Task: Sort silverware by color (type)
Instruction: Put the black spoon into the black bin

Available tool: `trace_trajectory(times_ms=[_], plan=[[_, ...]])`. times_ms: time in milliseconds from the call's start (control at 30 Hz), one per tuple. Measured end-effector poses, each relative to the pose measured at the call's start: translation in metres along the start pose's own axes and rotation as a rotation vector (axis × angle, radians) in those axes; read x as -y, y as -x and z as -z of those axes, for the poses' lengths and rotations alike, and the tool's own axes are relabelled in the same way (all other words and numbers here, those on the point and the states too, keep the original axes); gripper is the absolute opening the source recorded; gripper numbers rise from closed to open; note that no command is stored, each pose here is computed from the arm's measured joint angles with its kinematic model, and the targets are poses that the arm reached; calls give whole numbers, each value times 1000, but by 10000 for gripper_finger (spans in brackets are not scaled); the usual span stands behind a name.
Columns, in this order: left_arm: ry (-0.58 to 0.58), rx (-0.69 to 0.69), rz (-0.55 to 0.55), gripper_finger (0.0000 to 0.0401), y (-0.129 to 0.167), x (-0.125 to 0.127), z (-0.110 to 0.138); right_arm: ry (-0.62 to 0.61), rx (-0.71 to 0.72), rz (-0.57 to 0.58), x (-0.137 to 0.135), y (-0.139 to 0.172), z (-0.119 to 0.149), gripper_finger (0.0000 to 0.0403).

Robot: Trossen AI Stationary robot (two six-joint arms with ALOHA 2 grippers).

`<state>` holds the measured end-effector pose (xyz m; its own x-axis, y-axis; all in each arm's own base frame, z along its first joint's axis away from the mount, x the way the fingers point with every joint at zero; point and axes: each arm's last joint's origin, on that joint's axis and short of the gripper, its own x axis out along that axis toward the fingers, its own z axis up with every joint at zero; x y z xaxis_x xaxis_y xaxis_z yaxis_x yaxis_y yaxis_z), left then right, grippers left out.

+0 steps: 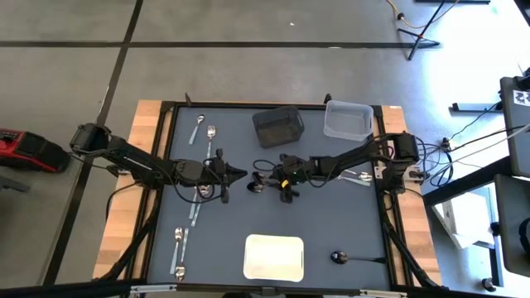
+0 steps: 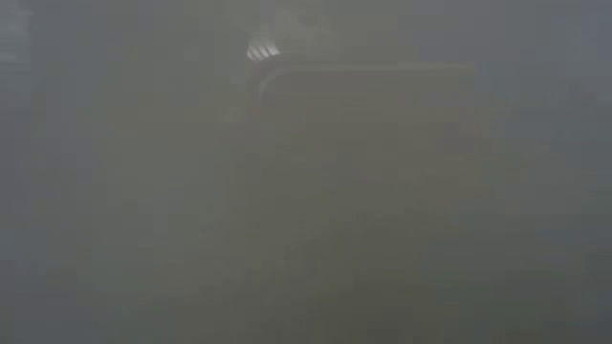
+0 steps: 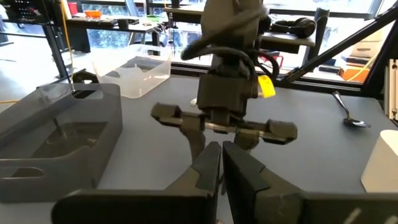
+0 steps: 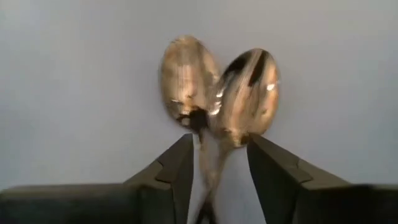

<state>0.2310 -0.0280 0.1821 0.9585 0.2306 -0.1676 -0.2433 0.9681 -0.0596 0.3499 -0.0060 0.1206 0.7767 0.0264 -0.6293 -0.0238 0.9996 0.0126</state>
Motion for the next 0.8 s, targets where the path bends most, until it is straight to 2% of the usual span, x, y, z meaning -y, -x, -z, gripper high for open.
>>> trace_trajectory(times_ms=[167,267,467,567,800], plan=[[-1,0,-3,15,0,0,0,16,24,6,0,-4,0,143],[-2,0,-3,15,0,0,0,12,-20,21,1,-10,8,136],[-2,1,-3,15,0,0,0,34,-21,132,4,-11,9,127],[-2,1,-3,15,0,0,0,35,-17,140,7,-10,8,127],[-1,1,-4,15,0,0,0,-23,-34,181,25,-8,10,127]])
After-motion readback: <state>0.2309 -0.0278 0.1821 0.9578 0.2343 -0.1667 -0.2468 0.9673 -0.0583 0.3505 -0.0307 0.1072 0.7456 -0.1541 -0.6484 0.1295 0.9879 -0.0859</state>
